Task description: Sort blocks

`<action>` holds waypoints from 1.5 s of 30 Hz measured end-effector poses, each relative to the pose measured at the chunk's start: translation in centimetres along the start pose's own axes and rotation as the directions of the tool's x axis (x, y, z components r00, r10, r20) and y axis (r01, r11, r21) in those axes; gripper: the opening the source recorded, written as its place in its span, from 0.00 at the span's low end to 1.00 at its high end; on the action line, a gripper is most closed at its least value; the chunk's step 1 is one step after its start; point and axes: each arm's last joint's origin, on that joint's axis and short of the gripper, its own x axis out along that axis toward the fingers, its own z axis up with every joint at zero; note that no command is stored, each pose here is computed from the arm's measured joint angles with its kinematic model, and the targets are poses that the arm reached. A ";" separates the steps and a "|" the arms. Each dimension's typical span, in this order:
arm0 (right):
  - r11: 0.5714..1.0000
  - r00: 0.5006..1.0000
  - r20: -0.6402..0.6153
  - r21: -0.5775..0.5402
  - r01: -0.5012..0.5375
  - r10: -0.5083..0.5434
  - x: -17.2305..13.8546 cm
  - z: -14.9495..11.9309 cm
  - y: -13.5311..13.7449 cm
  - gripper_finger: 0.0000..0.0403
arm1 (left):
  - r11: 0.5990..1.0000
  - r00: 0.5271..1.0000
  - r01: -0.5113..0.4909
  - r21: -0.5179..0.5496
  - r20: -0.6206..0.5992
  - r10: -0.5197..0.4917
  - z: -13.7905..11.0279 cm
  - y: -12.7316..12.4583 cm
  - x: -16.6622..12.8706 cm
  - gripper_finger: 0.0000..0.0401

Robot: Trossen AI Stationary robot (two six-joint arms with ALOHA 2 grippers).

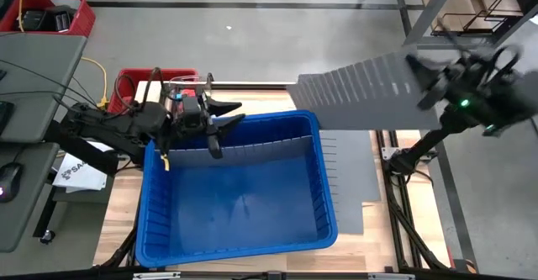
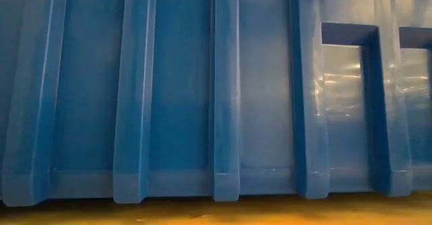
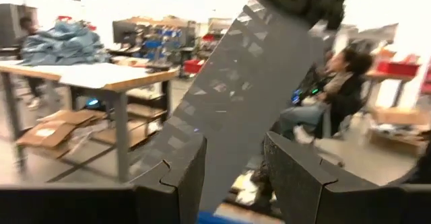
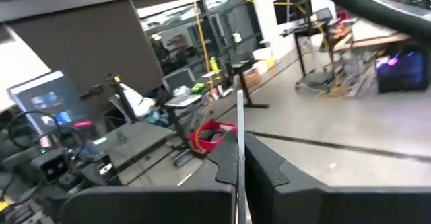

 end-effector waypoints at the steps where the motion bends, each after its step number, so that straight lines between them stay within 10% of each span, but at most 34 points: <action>1: 1.000 1.000 0.001 -0.018 0.002 -0.002 0.0 0.9 0.1 0.00 | 1.000 1.000 -0.016 0.009 -0.013 0.016 -0.2 0.2 0.1 0.37; 18: 0.985 0.941 0.313 -0.147 -0.085 0.128 0.5 9.4 0.1 0.00 | 0.993 0.951 -0.115 -0.013 -0.289 0.106 -3.2 2.8 0.9 0.37; 29: 0.964 0.895 0.358 -0.116 -0.239 0.265 0.2 8.9 1.6 0.00 | 0.931 0.959 0.240 -0.277 -0.084 -0.272 0.0 2.7 0.3 0.37; 45: 0.903 0.810 0.408 -0.107 -0.416 0.422 -0.6 8.0 4.2 0.00 | 0.941 0.989 0.147 -0.305 0.031 -0.145 4.1 7.0 -8.7 0.49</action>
